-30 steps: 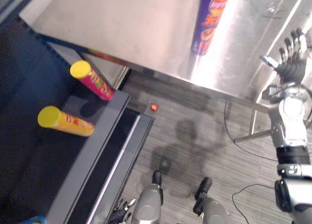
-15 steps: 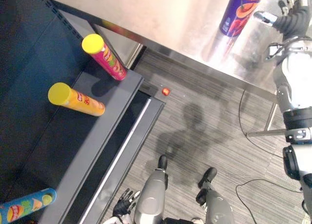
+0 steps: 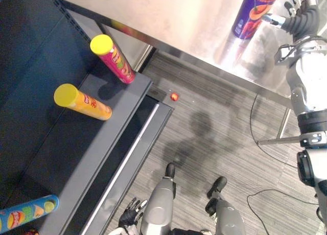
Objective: Put the gum and the chips on the shelf.
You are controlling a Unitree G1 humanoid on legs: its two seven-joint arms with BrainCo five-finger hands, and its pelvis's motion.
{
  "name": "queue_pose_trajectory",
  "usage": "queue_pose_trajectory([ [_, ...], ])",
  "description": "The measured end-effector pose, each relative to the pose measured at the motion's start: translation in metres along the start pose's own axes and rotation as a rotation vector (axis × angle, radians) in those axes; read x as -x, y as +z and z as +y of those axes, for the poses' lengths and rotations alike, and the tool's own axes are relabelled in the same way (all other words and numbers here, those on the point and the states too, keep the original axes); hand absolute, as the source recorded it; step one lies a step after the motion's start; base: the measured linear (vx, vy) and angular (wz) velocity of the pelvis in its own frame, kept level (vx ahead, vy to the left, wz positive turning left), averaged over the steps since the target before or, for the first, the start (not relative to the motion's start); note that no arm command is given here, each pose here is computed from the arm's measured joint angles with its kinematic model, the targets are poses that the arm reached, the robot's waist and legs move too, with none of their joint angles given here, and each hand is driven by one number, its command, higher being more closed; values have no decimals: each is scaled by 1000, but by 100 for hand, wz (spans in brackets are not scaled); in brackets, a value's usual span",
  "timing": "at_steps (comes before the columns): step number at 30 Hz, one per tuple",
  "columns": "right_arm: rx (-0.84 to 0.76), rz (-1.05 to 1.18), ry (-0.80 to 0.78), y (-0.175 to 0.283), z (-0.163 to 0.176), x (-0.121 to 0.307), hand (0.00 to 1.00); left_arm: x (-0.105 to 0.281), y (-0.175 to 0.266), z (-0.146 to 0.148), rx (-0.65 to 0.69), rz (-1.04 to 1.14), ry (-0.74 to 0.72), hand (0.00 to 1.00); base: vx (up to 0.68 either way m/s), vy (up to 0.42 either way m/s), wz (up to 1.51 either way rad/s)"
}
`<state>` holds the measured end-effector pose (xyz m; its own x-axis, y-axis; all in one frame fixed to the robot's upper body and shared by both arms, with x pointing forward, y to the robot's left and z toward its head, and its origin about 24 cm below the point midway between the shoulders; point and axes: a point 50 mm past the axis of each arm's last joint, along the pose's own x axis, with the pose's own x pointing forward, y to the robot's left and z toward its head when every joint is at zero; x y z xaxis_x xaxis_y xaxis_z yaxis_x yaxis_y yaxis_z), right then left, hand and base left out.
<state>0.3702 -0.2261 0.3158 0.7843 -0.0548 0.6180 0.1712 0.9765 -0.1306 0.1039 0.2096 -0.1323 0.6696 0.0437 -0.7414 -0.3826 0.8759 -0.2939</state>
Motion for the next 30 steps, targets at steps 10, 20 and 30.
queue_pose_trajectory([
  [10, 43, -1, 20, 5, 7, -8, 0, 0, 0, -1, -5, 2, -14, 0, -27, -2, 7],
  [20, 46, 41, -67, 3, 0, -19, 100, 0, 0, -2, -12, 7, -31, 0, -27, -3, 8],
  [30, 20, 20, -131, 2, -11, -20, 100, -2, -2, -9, -25, 14, -57, 0, -13, 3, 8],
])
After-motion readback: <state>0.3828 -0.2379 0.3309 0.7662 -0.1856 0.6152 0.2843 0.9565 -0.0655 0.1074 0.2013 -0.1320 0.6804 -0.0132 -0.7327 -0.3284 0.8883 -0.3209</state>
